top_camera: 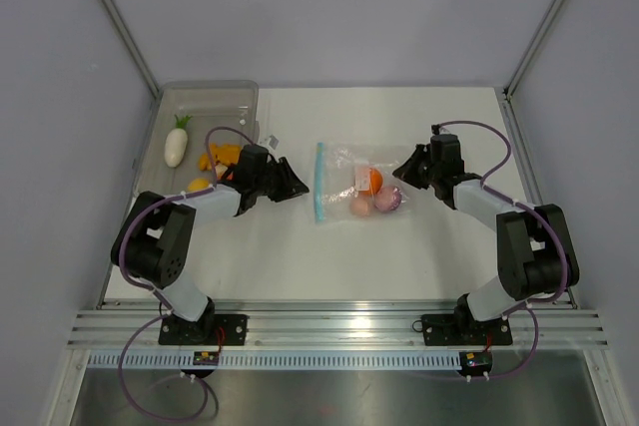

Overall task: Open the zip-top bag and remove the fake food
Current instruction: Pick up the fake vegetable from the zipper food storage bag.

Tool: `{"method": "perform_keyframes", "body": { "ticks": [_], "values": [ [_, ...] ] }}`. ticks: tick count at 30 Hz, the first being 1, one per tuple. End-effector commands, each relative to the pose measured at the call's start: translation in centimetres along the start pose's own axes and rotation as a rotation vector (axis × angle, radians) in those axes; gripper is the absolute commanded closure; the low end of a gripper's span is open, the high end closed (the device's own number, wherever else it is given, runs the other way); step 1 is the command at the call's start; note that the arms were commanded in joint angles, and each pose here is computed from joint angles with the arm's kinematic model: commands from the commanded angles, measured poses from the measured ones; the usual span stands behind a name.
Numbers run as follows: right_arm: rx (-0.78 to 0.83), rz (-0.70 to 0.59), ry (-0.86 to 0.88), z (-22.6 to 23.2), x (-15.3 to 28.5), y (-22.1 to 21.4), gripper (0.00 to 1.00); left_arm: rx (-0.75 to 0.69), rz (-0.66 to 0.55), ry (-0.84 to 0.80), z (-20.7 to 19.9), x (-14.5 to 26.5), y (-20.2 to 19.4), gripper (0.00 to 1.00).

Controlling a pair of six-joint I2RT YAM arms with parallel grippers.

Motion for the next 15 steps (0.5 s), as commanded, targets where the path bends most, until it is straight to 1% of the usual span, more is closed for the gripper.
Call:
{"method": "perform_keyframes", "body": {
  "ticks": [1, 2, 4, 8, 10, 15],
  "values": [
    [0.033, -0.029, 0.068, 1.5, 0.1, 1.3, 1.0, -0.053, -0.035, -0.084, -1.9, -0.8, 1.3, 0.72],
    [0.032, -0.036, 0.061, 1.5, 0.1, 1.4, 1.0, -0.054, -0.034, -0.083, -1.9, -1.0, 1.3, 0.77],
    [0.012, -0.051, 0.039, 1.3, 0.2, 1.4, 1.0, -0.058, -0.025, -0.085, -2.0, -1.4, 1.1, 0.8],
    [-0.019, -0.064, 0.039, 1.2, 0.1, 1.3, 1.0, -0.054, -0.008, -0.12, -2.2, -2.0, 0.7, 1.0],
    [-0.023, -0.063, 0.035, 1.1, 0.1, 1.2, 1.0, -0.05, -0.016, -0.14, -2.4, -2.2, 0.8, 1.0],
    [-0.048, -0.075, 0.007, 0.8, 0.0, 1.2, 1.0, -0.023, 0.014, -0.186, -2.5, -3.0, 0.1, 1.0]
  ]
}}
Point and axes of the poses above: each gripper's point midway between its finger pads, its own x axis back along the fingers, its own z axis along the line the jaws close on, y = z × x, the point moved 9 cm from there along x, back along the fingers, and after that the axes turned 10 degrees about -x, right-handed, at the moved point
